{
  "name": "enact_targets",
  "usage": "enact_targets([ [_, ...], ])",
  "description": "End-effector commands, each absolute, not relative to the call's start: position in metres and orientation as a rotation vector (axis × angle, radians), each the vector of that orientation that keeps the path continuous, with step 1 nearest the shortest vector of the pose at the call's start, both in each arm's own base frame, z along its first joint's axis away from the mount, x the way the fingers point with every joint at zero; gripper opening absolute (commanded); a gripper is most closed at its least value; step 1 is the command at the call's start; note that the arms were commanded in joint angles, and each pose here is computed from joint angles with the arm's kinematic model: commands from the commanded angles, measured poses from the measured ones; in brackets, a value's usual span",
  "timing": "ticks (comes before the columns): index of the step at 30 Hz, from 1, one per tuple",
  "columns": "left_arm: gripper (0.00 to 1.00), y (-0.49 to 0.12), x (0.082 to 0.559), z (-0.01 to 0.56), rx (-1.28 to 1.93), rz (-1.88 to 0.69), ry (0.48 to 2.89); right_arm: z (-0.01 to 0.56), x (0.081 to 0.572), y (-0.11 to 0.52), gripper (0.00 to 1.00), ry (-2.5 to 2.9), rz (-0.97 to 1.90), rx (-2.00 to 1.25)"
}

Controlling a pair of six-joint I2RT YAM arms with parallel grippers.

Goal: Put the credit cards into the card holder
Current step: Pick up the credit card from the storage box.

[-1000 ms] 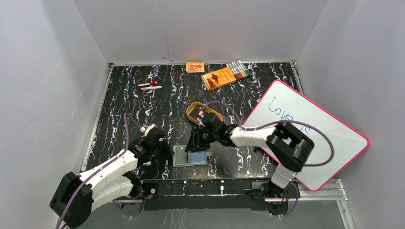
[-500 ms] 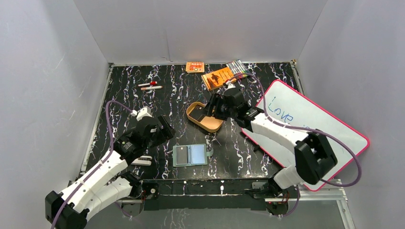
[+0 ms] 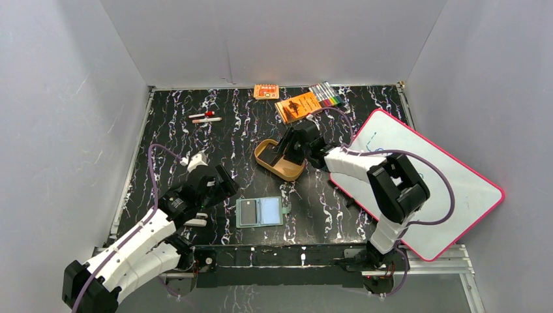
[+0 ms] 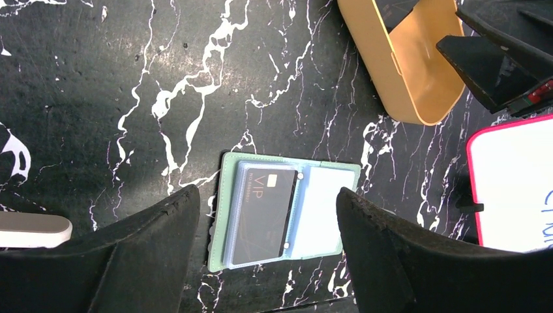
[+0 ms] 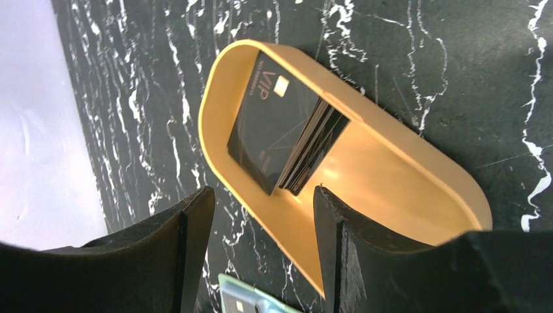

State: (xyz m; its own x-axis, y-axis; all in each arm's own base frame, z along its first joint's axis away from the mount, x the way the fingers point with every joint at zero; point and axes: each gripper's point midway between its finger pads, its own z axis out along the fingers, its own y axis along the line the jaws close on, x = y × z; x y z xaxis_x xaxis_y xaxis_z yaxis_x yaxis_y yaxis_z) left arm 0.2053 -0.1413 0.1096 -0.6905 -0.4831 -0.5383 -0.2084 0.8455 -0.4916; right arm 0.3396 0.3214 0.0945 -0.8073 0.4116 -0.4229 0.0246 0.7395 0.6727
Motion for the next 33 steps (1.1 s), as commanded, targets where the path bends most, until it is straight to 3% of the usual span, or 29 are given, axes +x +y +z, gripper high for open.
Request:
enact_targets([
  [1,0.73,-0.143,0.206,0.109,-0.526,-0.548,2.315,0.105,0.365,0.330,0.64,2.306,0.906,0.425],
  [24,0.71,-0.147,0.205,0.095,-0.532,-0.546,2.354,0.054,0.371,0.341,0.55,2.411,0.844,0.435],
  [33,0.71,-0.146,0.204,0.094,-0.535,-0.543,2.353,0.053,0.363,0.335,0.44,2.408,0.842,0.428],
])
